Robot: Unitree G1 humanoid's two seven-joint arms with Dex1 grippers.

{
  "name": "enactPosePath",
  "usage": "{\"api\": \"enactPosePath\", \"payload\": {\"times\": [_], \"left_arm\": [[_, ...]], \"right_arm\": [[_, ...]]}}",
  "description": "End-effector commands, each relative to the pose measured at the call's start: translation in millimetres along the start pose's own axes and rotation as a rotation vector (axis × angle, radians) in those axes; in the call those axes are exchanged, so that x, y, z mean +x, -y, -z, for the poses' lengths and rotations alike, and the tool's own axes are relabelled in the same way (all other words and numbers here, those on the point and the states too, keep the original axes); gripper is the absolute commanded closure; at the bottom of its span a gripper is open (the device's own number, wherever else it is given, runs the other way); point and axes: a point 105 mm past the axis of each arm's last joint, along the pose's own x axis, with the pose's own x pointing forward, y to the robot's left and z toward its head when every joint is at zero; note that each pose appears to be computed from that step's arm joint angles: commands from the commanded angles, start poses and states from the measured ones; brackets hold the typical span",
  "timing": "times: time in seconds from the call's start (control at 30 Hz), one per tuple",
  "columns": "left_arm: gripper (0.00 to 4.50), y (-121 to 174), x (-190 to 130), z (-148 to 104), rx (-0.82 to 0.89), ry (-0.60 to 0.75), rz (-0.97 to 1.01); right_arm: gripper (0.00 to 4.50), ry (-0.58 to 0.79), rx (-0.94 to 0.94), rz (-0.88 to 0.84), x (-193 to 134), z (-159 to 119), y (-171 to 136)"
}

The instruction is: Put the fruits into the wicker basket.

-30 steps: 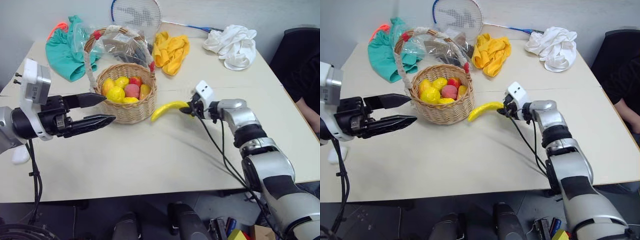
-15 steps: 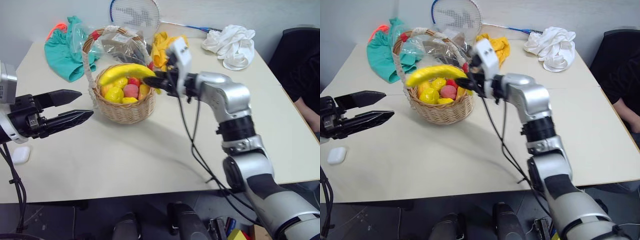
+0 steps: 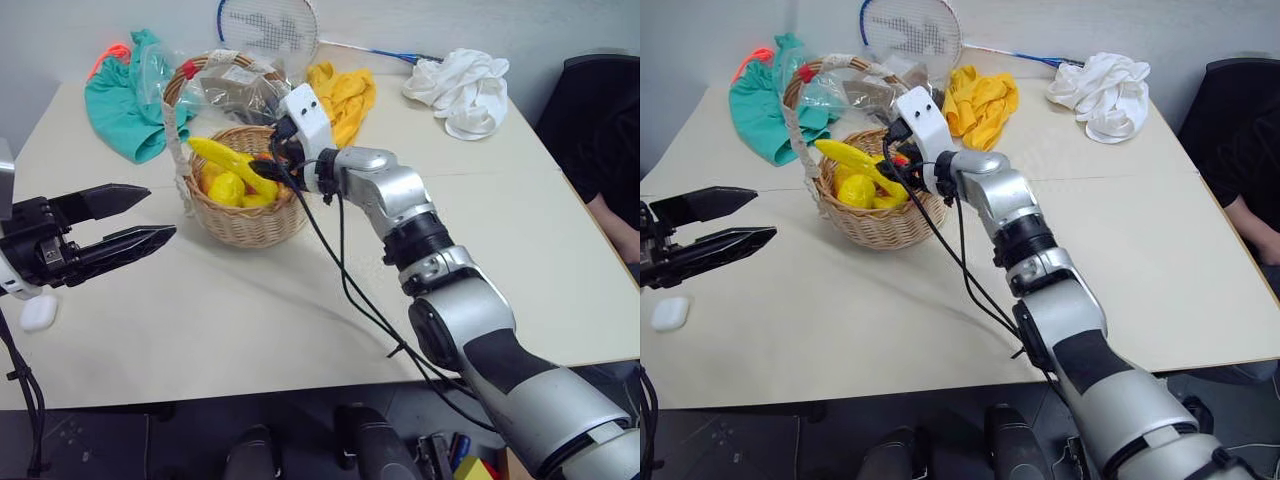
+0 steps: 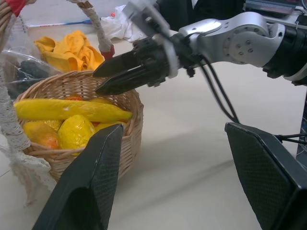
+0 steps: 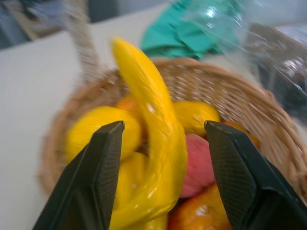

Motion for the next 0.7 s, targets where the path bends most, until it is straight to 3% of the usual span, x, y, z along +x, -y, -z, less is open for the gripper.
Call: {"api": "enactPosePath", "payload": {"times": [0.03, 0.23, 0.7], "left_arm": [[0.96, 4.5, -2.3, -9.4, 0.039, 0.032, 0.004], [0.96, 2.1, 0.7, -10.9, 0.042, 0.041, 0.008], [0.96, -1.1, 5.2, -19.9, 0.062, 0.066, 0.014]], "right_arm": [[1.90, 0.084, -0.019, -0.042, -23.8, -30.4, -8.3], [1.90, 0.066, -0.013, 0.157, -43.7, -20.8, 23.8], [1.90, 0.099, 0.000, 0.324, 3.3, -23.7, 49.4]]}}
